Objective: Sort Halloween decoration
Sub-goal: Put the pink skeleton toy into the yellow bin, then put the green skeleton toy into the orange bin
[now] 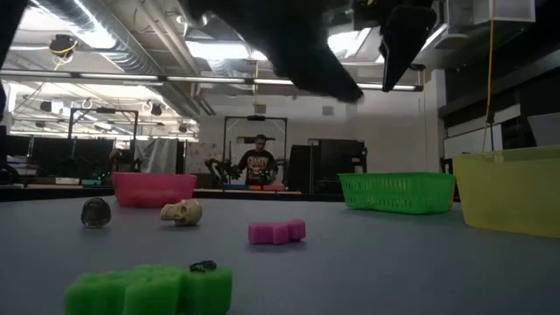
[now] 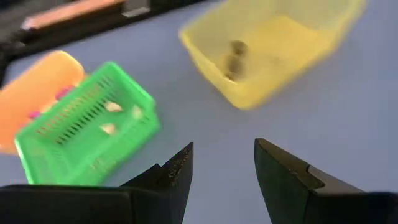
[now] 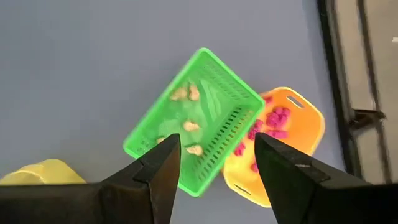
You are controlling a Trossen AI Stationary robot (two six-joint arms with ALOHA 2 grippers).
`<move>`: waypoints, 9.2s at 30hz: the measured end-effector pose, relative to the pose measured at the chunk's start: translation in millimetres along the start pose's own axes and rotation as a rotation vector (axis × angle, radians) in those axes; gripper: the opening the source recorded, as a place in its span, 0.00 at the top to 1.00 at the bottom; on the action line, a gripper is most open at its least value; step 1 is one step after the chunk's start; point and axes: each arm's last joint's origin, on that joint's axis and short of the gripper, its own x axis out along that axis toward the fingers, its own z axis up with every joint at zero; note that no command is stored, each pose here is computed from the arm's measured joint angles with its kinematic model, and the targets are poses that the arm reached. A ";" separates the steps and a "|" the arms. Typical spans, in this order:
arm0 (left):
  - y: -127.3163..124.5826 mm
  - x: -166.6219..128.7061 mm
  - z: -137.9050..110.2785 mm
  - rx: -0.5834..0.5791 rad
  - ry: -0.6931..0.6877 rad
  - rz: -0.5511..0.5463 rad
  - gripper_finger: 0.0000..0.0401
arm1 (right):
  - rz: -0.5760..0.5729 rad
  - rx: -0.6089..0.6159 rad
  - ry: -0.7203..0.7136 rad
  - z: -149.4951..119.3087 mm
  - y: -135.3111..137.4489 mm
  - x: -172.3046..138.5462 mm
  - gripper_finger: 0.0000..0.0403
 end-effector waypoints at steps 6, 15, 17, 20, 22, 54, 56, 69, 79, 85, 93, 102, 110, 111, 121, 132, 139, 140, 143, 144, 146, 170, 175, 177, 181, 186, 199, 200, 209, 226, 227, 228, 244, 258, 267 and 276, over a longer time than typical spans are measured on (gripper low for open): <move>-34.7 -53.0 9.0 0.018 0.130 -0.102 0.62 | 0.057 -0.038 -0.095 6.3 19.3 -5.4 0.49; -77.9 -109.0 7.9 0.018 0.255 -0.206 0.62 | 0.235 -0.130 -0.383 18.2 78.1 -13.8 0.49; -85.1 -116.9 6.9 0.012 0.273 -0.219 0.62 | 0.292 -0.152 -0.433 19.4 91.4 -13.8 0.49; -95.3 -126.5 2.6 0.004 0.320 -0.232 0.62 | 0.365 -0.187 -0.502 20.4 113.9 -11.1 0.49; -102.2 -131.5 -0.7 0.003 0.351 -0.239 0.62 | 0.387 -0.212 -0.521 19.7 129.1 -6.3 0.49; -124.3 -145.4 -7.3 0.012 0.396 -0.257 0.62 | 0.423 -0.392 -0.409 12.9 266.9 139.1 0.49; -124.4 -145.4 -7.2 0.011 0.395 -0.258 0.62 | 0.417 -0.392 -0.407 12.6 266.9 139.9 0.49; -124.0 -145.0 -6.8 0.013 0.387 -0.241 0.62 | 0.392 -0.385 -0.392 10.8 270.2 151.3 0.49; -124.2 -144.8 -6.5 0.011 0.384 -0.242 0.62 | 0.394 -0.373 -0.383 10.3 271.1 153.7 0.54; -124.2 -144.8 -6.5 0.012 0.384 -0.242 0.62 | 0.401 -0.376 -0.381 9.7 271.9 153.7 0.73; -124.2 -144.8 -6.5 0.012 0.384 -0.242 0.62 | 0.398 -0.381 -0.379 9.5 271.7 154.0 0.90; -124.2 -144.8 -6.5 0.012 0.384 -0.242 0.62 | 0.352 -0.409 -0.318 6.2 259.9 140.2 0.86; -124.3 -144.5 -6.3 0.011 0.381 -0.242 0.62 | 0.168 -0.435 -0.273 4.0 224.9 87.2 0.85; -124.4 -144.6 -6.3 0.011 0.380 -0.242 0.62 | 0.142 -0.437 -0.264 2.5 218.9 81.0 0.85; -124.5 -144.3 -5.8 0.009 0.375 -0.244 0.62 | -0.235 -0.362 -0.106 -2.4 125.6 44.1 0.85; -124.6 -144.1 -5.3 0.007 0.370 -0.244 0.62 | -0.364 -0.163 0.208 2.6 6.6 71.5 0.85; -124.6 -144.1 -5.3 0.007 0.370 -0.244 0.62 | -0.253 0.020 0.325 -7.2 -48.4 93.4 0.85; -124.6 -144.2 -5.3 0.007 0.370 -0.244 0.62 | -0.233 0.045 0.331 -8.4 -53.9 95.3 0.85; -124.6 -144.0 -5.1 0.006 0.367 -0.245 0.62 | -0.175 0.103 0.353 -12.4 -66.7 99.2 0.85; -124.8 -143.9 -4.5 0.004 0.361 -0.246 0.62 | -0.160 0.120 0.354 -13.0 -70.0 99.9 0.85; -125.3 -143.4 -2.9 -0.002 0.344 -0.249 0.62 | -0.139 0.141 0.359 -14.3 -74.7 100.9 0.85; -160.6 -128.3 -8.3 -0.111 -0.092 -0.327 0.62 | -0.128 0.196 0.361 -16.0 -81.9 102.3 0.51; -172.9 -124.8 -21.0 -0.142 -0.201 -0.295 0.62 | -0.128 0.197 0.360 -15.9 -81.9 102.2 0.51; -180.8 -119.0 -29.8 -0.143 -0.216 -0.283 0.62 | -0.128 0.197 0.360 -15.9 -81.9 102.2 0.51; -196.4 -100.1 -46.6 -0.119 -0.188 -0.265 0.62 | -0.128 0.198 0.356 -15.5 -82.0 102.3 0.51; -211.0 -73.1 -63.5 -0.089 -0.131 -0.242 0.62 | -0.130 0.203 0.337 -13.7 -82.3 102.9 0.51; -232.9 -32.7 -97.5 -0.079 -0.109 -0.312 0.62 | -0.134 0.211 0.306 -10.8 -82.9 103.7 0.51; -233.3 -31.2 -99.0 -0.078 -0.107 -0.311 0.62 | -0.134 0.211 0.304 -10.7 -82.9 103.8 0.51; -228.1 -26.0 -100.9 -0.078 -0.088 -0.293 0.62 | -0.137 0.220 0.269 -7.4 -83.5 104.7 0.51; -216.6 -17.8 -106.4 -0.148 0.023 -0.332 0.62 | -0.138 0.221 0.265 -7.1 -83.6 104.8 0.51; -216.6 -17.8 -106.5 -0.146 0.023 -0.333 0.62 | -0.138 0.221 0.265 -7.1 -83.6 104.8 0.51; -216.6 -17.8 -106.5 -0.146 0.023 -0.332 0.62 | -0.138 0.221 0.265 -7.1 -83.6 104.8 0.51; -216.5 -17.8 -107.0 -0.158 0.030 -0.329 0.77 | -0.138 0.221 0.265 -7.1 -83.6 104.8 0.51; -216.5 -17.8 -107.5 -0.157 0.034 -0.329 0.90 | -0.138 0.221 0.265 -7.1 -83.6 104.8 0.51; -216.7 -17.9 -107.6 -0.156 0.034 -0.331 0.95 | -0.138 0.221 0.265 -7.1 -83.6 104.8 0.51; -216.6 -17.9 -107.8 -0.250 0.050 -0.331 0.90 | -0.138 0.221 0.265 -7.0 -83.5 104.8 0.51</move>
